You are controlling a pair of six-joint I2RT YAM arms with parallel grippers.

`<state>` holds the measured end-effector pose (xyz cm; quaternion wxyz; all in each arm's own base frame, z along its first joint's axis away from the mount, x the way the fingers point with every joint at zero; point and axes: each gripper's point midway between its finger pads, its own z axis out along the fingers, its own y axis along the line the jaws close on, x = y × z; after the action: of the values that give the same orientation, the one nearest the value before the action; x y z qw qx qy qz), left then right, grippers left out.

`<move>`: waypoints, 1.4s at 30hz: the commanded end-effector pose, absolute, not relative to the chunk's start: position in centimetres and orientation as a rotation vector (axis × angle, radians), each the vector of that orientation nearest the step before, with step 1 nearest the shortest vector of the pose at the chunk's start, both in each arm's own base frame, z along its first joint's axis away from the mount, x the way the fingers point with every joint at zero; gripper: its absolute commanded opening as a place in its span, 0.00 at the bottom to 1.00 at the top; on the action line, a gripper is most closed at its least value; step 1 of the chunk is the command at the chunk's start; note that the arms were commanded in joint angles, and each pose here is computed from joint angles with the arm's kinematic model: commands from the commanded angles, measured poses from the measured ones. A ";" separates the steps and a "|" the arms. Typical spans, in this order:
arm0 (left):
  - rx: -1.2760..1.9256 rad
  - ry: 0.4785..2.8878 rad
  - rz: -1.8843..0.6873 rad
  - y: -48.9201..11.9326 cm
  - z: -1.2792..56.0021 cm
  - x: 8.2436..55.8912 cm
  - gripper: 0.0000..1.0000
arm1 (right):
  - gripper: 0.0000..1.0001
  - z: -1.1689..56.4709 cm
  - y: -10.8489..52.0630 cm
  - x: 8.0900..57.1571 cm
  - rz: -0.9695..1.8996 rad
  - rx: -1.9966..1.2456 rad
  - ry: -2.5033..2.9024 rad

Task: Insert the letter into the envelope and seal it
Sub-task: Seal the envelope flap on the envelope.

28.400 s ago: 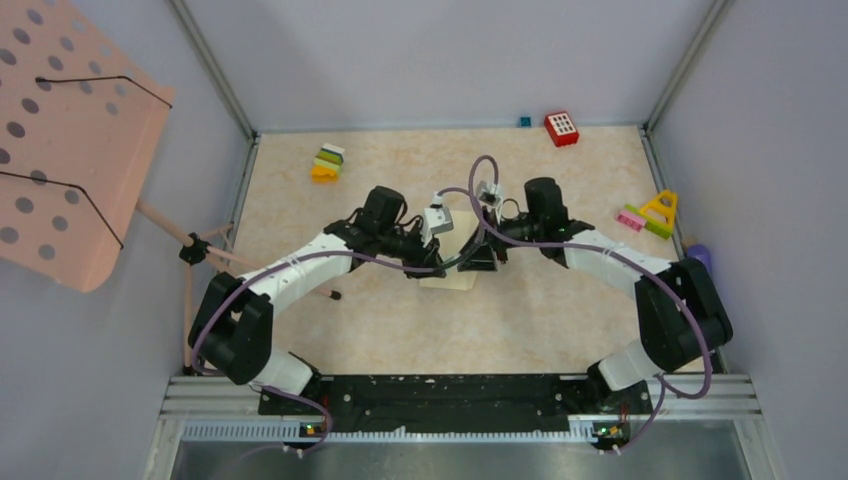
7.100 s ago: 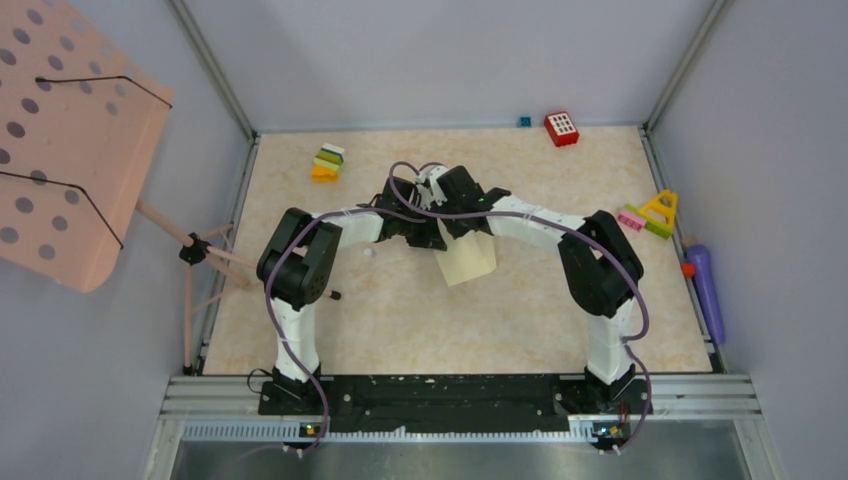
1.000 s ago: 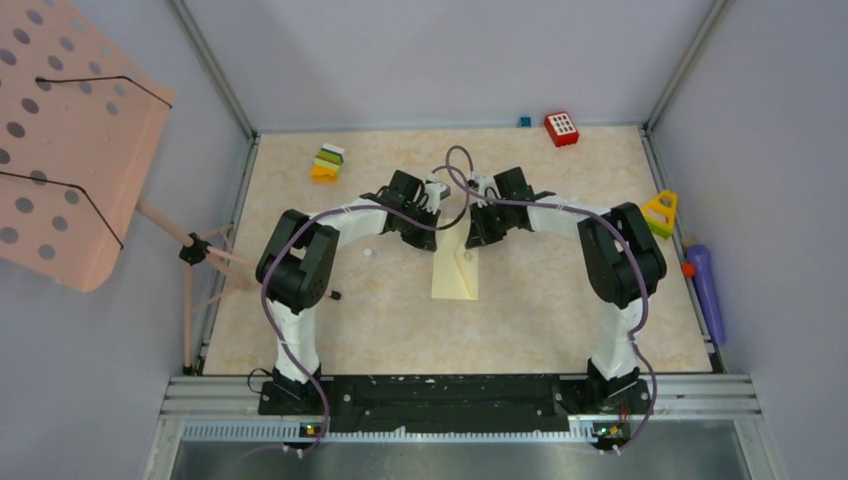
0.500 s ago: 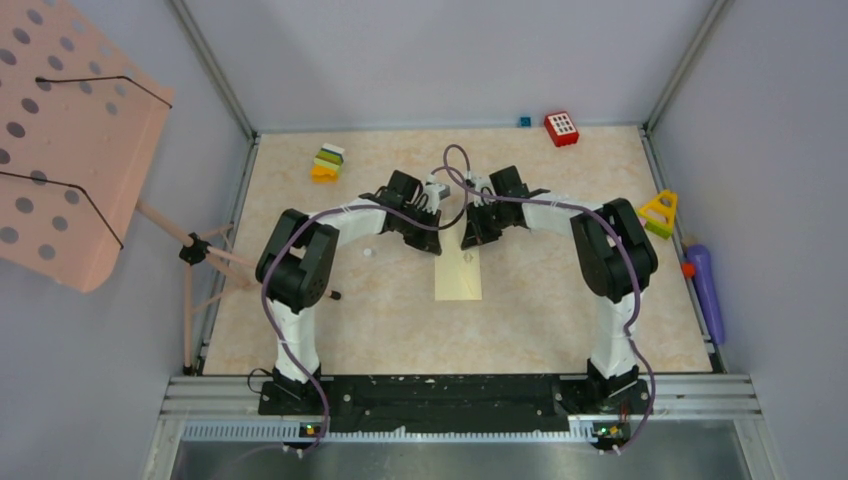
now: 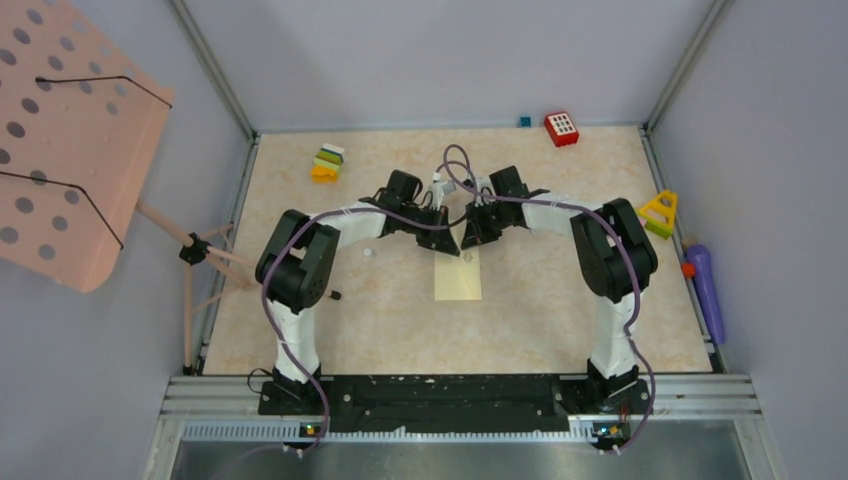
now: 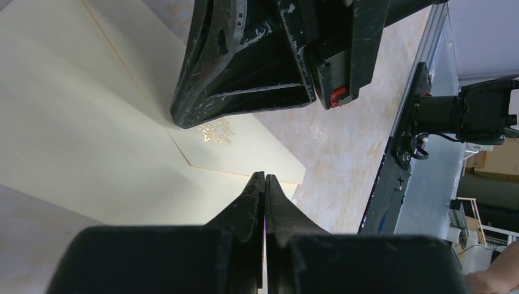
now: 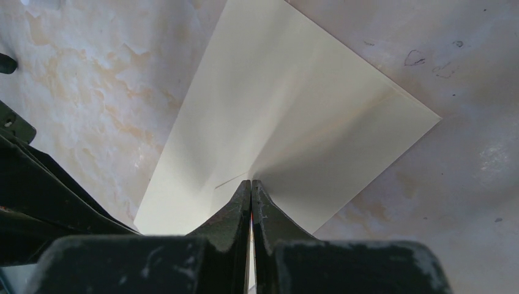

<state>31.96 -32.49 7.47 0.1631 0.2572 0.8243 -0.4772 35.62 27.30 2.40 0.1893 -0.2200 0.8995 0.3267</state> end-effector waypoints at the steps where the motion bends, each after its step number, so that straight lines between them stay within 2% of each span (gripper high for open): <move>1: 0.751 2.315 -1.393 -34.0 7.6 32.5 0.00 | 0.00 -0.3 26.4 34.2 0.888 -0.611 2.617; 7: 0.717 2.409 -1.314 -34.2 5.0 33.3 0.00 | 0.00 -0.2 26.3 34.3 0.889 -0.604 2.614; 21: 0.642 2.626 -0.950 -31.5 -0.6 34.1 0.00 | 0.00 0.5 25.8 34.6 0.919 -0.572 2.606; 30: 0.651 2.695 -0.912 -31.0 -2.7 33.0 0.00 | 0.00 1.1 26.6 33.4 1.159 -0.463 2.635; 42: 0.642 2.640 -1.007 -31.5 -1.3 32.9 0.00 | 0.00 -0.6 25.0 33.9 1.038 -0.417 2.683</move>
<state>33.49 -33.73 2.61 0.1399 0.2335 0.8783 -0.3930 34.69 26.75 2.23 0.1426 -0.1627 0.8926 0.3955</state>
